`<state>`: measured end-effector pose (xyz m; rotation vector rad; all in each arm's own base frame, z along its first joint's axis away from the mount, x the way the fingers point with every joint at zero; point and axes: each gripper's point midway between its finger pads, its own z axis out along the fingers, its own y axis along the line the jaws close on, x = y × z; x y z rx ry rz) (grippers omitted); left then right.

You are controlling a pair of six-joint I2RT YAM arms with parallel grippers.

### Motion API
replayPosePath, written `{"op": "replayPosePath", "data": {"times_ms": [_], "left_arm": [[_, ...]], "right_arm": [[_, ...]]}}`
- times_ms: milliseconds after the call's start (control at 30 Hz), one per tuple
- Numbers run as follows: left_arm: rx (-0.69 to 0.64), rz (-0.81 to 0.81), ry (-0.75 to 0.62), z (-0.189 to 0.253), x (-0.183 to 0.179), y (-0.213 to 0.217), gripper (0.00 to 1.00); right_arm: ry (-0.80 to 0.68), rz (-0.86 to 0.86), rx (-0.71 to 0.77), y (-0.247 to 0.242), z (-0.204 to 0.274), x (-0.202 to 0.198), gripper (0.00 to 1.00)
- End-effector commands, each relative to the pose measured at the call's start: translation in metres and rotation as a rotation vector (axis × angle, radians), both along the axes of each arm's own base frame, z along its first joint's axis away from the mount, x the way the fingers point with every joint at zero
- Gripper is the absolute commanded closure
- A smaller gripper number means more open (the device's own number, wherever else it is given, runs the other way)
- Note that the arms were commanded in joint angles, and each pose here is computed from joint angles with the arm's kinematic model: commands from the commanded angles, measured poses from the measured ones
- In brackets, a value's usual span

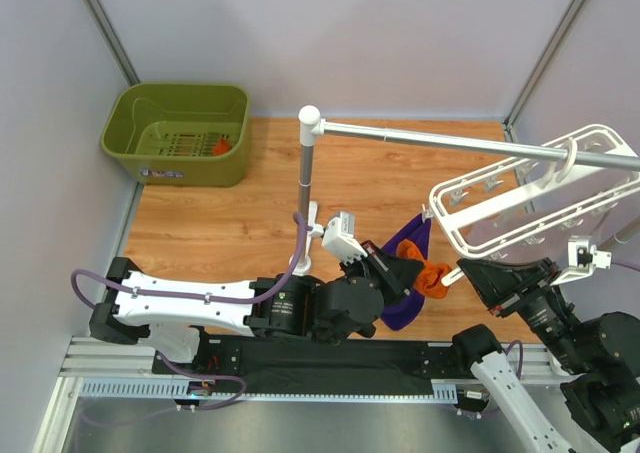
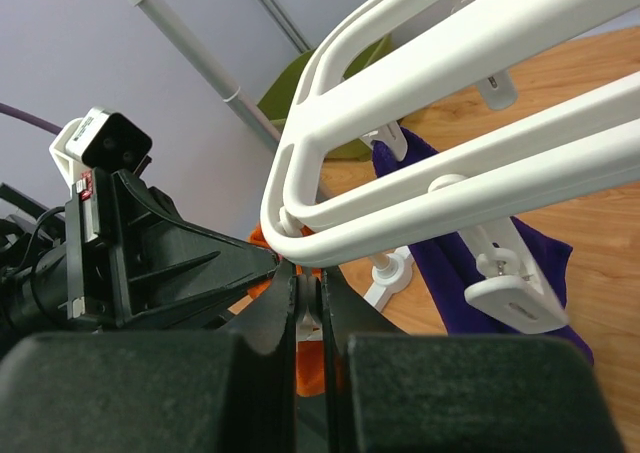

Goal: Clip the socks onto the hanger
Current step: Clamp the sock onto the hanger.

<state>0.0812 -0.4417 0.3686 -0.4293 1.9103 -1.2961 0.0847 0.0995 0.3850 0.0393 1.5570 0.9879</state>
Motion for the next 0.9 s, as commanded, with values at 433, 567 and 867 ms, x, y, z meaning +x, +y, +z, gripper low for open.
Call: {"op": "replayPosePath", "data": {"times_ms": [433, 567, 867], "left_arm": [[-0.088, 0.028, 0.004, 0.021, 0.001, -0.011, 1.00], [-0.112, 0.031, 0.000, 0.027, 0.002, -0.010, 1.00], [-0.121, 0.023, 0.002, 0.022, 0.001, -0.016, 1.00]], "right_arm": [[0.120, -0.067, -0.025, -0.004, -0.037, 0.019, 1.00], [0.124, -0.081, -0.032, -0.006, -0.043, 0.021, 1.00], [0.123, -0.040, 0.010, 0.002, -0.040, 0.020, 1.00]]}}
